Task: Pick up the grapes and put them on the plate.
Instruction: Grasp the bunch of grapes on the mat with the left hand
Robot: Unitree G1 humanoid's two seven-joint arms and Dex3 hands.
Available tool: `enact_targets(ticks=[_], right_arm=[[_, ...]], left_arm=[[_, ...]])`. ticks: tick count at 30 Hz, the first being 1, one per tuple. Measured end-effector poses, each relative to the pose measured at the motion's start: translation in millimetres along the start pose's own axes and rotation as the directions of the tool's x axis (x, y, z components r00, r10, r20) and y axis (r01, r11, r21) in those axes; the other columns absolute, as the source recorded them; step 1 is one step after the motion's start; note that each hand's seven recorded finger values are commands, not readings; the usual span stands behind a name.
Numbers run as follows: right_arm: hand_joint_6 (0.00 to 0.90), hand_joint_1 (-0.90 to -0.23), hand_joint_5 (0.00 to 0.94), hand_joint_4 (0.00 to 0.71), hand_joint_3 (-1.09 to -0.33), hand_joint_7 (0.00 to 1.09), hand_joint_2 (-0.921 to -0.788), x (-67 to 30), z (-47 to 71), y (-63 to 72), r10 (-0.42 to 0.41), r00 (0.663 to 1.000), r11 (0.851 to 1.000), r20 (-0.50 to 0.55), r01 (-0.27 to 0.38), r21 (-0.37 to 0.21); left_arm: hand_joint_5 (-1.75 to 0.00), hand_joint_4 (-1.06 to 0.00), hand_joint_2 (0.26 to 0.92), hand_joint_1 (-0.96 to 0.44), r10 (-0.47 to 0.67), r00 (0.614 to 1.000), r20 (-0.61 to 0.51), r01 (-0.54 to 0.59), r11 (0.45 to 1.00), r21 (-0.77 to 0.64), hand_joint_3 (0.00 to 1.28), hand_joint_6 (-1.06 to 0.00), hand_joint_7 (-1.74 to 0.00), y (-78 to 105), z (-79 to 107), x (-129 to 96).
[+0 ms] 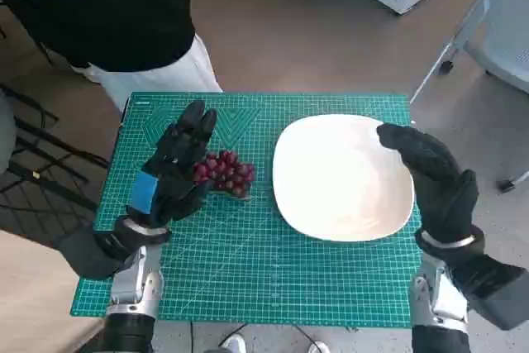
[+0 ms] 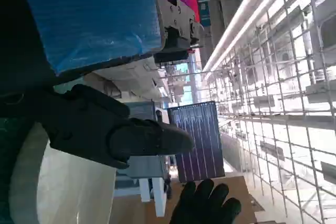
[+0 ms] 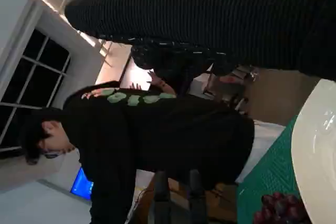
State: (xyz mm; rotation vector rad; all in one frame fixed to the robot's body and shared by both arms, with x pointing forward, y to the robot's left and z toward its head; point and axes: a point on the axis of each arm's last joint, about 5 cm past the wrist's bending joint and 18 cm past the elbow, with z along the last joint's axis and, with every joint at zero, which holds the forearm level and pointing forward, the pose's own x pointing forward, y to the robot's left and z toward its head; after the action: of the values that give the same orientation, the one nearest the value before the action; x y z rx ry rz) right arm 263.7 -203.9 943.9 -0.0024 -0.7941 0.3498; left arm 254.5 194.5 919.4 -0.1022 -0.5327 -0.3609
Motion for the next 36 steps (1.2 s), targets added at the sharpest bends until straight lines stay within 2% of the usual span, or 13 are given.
enact_targets(ticks=[36], right_arm=[[0.076,-0.572,0.000,0.196,-0.611,0.24,-0.921,0.2,-1.5,1.9,-0.006,1.000,1.000,0.010,0.006,0.001]], left_arm=[[0.00,-0.17,0.921,-0.58,-0.018,1.000,-0.001,0.018,1.000,-0.004,0.26,-0.29,0.00,0.4,-0.1,-0.2]])
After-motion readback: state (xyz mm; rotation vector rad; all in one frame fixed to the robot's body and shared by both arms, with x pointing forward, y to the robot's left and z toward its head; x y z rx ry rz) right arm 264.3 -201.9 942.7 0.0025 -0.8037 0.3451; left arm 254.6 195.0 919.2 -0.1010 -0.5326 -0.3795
